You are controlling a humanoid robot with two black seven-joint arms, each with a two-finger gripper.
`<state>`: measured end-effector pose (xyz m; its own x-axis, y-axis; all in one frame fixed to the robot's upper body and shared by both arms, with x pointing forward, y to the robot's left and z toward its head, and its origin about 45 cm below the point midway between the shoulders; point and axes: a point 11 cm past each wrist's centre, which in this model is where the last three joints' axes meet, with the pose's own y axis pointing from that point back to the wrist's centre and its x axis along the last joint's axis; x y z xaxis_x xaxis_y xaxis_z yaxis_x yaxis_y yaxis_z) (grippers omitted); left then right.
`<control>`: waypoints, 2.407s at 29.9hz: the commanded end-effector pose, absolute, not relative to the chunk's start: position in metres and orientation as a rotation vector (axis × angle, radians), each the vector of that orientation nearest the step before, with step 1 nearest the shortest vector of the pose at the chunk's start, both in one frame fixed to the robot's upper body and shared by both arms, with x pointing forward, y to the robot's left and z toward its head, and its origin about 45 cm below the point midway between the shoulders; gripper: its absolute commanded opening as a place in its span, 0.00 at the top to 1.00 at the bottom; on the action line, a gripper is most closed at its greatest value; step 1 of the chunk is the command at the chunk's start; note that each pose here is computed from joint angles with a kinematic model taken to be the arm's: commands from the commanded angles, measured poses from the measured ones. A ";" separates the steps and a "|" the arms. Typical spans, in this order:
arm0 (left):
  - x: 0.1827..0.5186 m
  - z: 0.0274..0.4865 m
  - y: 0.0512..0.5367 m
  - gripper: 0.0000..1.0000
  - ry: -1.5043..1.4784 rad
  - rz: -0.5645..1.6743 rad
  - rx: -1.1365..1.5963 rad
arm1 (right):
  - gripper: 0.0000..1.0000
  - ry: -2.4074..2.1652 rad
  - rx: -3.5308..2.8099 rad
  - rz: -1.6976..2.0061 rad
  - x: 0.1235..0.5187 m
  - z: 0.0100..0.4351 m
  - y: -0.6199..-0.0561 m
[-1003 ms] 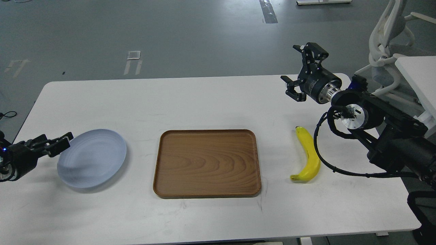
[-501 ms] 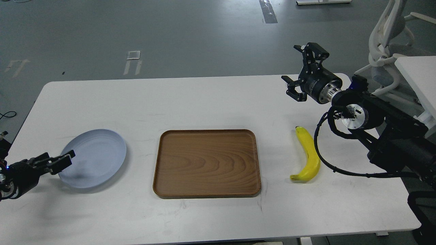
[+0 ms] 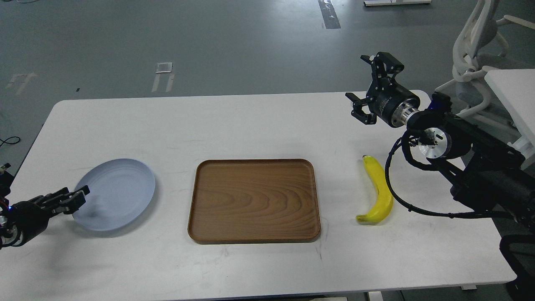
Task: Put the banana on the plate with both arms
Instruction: 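Lower the left gripper to the plate's outer rim and grip it, then lift the plate with the left gripper and set it on the tray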
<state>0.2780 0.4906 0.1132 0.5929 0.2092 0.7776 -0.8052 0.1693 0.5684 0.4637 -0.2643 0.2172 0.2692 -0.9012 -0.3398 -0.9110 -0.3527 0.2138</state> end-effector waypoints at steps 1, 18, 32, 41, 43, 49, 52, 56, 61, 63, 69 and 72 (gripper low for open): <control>0.277 0.112 0.490 0.66 -0.611 0.785 1.192 | 0.01 1.778 -2.481 0.637 0.464 0.217 -0.265; 0.275 0.111 0.493 1.00 -0.609 0.776 1.206 | 0.01 1.781 -2.477 0.634 0.464 0.218 -0.266; 0.328 0.157 0.445 1.00 -0.746 0.772 1.047 | 0.01 1.788 -2.463 0.592 0.470 0.231 -0.273; 0.354 0.182 0.299 1.00 -0.922 0.489 0.736 | 0.01 1.798 -2.454 0.521 0.479 0.255 -0.283; 0.354 0.176 0.283 1.00 -0.908 0.450 0.717 | 0.01 1.802 -2.451 0.520 0.479 0.256 -0.285; 0.362 0.148 0.245 1.00 -0.897 0.316 0.735 | 0.01 1.807 -2.451 0.501 0.479 0.261 -0.291; 0.364 0.128 0.237 1.00 -0.890 0.268 0.773 | 0.01 1.803 -2.453 0.500 0.479 0.261 -0.292; 0.363 0.117 0.227 1.00 -0.890 0.233 0.786 | 0.01 1.800 -2.453 0.500 0.479 0.262 -0.292; 0.362 0.113 0.223 1.00 -0.890 0.224 0.788 | 0.01 1.801 -2.453 0.502 0.478 0.261 -0.292; 0.363 0.113 0.223 1.00 -0.892 0.224 0.787 | 0.01 1.801 -2.453 0.502 0.478 0.261 -0.292; 0.366 0.114 0.224 1.00 -0.896 0.230 0.792 | 0.01 1.803 -2.454 0.504 0.478 0.260 -0.292; 0.372 0.115 0.217 1.00 -0.911 0.232 0.792 | 0.01 1.805 -2.453 0.504 0.478 0.260 -0.292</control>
